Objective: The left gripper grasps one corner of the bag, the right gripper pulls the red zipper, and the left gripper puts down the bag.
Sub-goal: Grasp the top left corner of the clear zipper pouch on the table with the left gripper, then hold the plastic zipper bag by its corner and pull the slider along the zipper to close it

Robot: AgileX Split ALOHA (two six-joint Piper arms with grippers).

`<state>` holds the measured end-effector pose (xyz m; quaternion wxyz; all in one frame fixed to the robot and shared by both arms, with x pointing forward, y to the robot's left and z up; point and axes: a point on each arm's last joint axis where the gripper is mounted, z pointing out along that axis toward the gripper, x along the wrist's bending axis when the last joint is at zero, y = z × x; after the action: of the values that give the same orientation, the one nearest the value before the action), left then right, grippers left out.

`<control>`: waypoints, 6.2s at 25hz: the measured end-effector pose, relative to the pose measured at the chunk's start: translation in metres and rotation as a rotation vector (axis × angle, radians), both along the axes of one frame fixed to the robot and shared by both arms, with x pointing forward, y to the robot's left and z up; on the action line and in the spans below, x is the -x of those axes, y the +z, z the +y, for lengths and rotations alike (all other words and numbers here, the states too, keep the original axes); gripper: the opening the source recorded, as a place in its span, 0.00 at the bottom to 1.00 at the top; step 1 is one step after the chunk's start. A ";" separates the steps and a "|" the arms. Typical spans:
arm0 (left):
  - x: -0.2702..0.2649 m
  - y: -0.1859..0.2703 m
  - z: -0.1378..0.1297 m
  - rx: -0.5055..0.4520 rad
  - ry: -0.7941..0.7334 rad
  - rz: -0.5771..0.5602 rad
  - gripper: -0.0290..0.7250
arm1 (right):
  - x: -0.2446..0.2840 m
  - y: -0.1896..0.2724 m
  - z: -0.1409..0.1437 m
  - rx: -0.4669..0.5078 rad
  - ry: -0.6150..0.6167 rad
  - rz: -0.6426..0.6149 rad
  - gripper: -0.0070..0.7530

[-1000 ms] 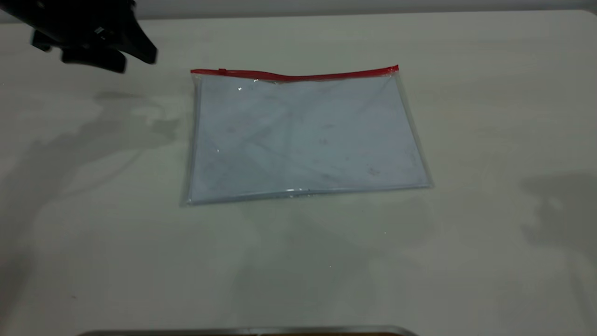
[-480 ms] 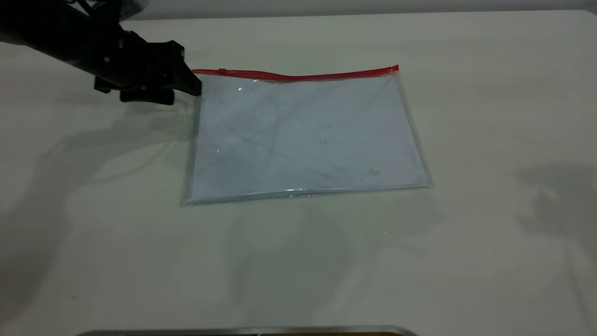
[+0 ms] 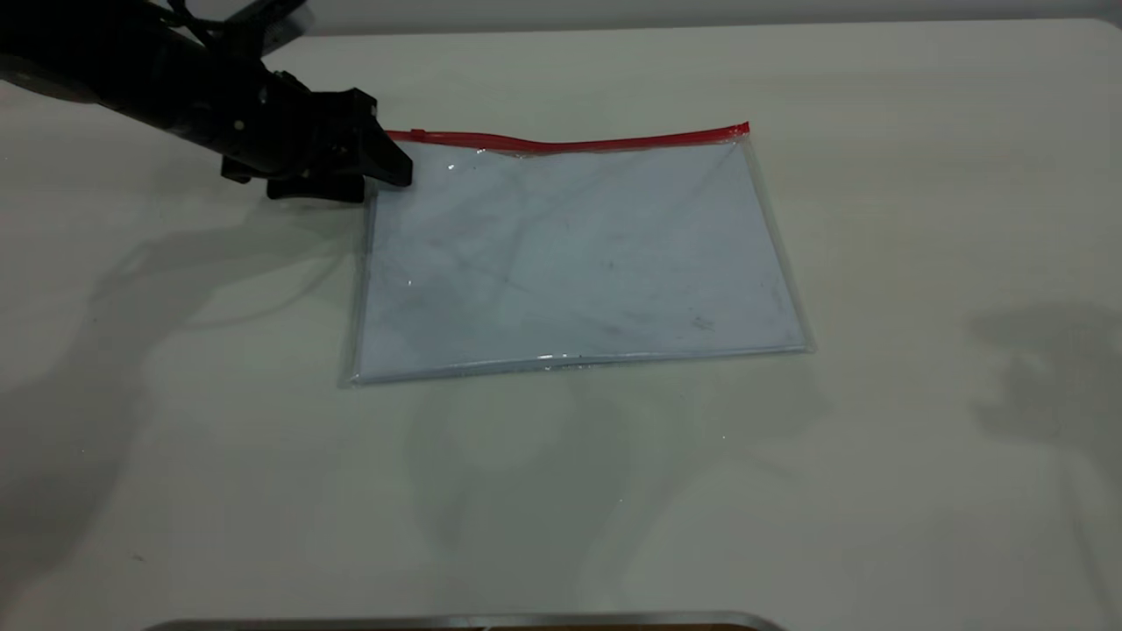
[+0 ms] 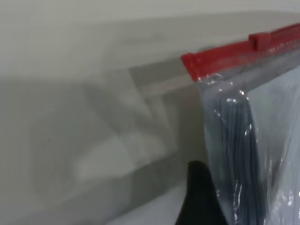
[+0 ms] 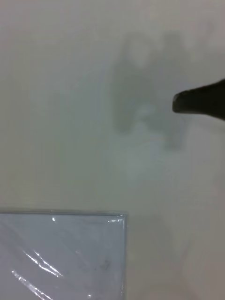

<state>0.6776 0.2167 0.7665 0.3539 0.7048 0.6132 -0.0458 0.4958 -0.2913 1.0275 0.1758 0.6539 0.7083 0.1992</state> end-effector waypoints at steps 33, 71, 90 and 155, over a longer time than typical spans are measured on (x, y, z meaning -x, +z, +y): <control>-0.025 0.080 -0.048 0.008 -1.127 -0.373 0.11 | -0.039 -0.034 0.040 0.032 0.290 -0.132 0.77; -0.020 0.098 -0.098 0.022 -1.406 -0.740 0.11 | -0.132 -0.123 0.181 -0.298 0.854 -0.158 0.69; -0.019 0.099 -0.099 0.045 -1.365 -0.684 0.11 | -0.134 -0.123 0.182 -0.321 0.817 -0.170 0.13; -0.020 0.096 -0.085 0.117 -0.982 -0.179 0.11 | -0.134 -0.129 0.168 -0.172 0.742 -0.051 0.68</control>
<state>0.6977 0.1313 0.8627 0.3809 0.8903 0.1725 -0.1806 0.6301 -0.1236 0.8985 0.0535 0.3602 0.8731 0.3242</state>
